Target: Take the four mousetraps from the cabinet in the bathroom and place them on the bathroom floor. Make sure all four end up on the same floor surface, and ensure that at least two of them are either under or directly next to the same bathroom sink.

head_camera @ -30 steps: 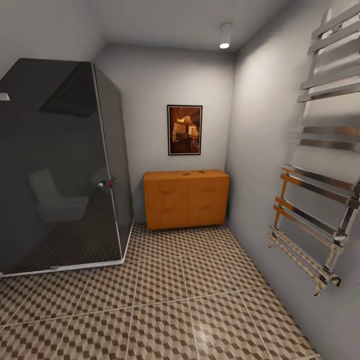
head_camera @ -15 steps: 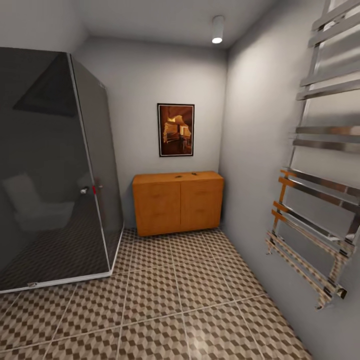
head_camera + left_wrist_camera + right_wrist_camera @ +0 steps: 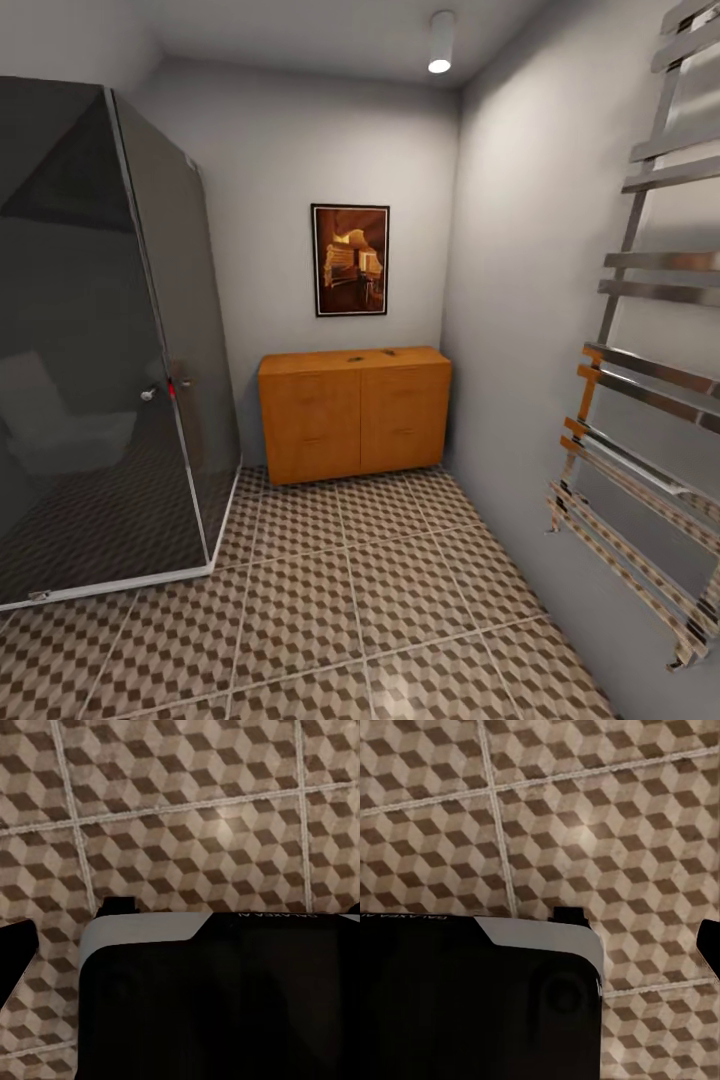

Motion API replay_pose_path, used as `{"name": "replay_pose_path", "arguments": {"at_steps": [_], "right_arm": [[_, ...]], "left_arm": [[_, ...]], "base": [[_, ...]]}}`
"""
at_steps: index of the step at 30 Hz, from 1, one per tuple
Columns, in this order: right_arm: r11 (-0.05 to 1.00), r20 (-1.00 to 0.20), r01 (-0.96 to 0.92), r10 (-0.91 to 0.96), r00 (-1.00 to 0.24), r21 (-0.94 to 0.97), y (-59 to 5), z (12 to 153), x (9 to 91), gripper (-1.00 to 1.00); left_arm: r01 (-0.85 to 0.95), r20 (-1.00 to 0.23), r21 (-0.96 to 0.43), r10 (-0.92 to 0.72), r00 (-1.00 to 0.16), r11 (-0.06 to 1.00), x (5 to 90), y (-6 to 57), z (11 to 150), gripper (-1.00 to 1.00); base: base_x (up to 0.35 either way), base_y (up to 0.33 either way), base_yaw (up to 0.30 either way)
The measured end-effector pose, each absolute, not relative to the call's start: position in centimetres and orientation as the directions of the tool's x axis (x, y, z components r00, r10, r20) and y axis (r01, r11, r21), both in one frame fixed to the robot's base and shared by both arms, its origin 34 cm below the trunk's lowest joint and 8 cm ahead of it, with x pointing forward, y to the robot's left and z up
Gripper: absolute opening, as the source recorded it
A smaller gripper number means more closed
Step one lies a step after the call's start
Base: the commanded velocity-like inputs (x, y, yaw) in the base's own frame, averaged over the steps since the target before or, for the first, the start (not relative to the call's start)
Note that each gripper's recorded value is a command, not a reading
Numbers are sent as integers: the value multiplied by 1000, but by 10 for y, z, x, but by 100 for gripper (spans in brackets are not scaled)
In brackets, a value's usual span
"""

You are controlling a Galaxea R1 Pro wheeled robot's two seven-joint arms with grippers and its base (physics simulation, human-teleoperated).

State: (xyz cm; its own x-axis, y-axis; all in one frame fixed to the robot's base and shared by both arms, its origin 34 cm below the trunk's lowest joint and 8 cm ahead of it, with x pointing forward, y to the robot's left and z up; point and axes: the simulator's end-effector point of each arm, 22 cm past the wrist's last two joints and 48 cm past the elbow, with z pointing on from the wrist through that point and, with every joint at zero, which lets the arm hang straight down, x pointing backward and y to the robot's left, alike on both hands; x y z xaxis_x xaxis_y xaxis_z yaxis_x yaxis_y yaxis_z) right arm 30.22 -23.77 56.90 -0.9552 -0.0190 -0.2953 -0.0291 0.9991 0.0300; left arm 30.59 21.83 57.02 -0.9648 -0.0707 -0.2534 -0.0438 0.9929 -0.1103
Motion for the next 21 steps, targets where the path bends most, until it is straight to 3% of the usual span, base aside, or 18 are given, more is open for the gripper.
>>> {"name": "replay_pose_path", "arguments": {"at_steps": [21], "right_arm": [[999,-296,-29,-19,-955,31,-236,569,302,100]], "left_arm": [[-48,-253,-111,-75,-965,993,306,219,570,100]], "base": [[322,0,0]]}}
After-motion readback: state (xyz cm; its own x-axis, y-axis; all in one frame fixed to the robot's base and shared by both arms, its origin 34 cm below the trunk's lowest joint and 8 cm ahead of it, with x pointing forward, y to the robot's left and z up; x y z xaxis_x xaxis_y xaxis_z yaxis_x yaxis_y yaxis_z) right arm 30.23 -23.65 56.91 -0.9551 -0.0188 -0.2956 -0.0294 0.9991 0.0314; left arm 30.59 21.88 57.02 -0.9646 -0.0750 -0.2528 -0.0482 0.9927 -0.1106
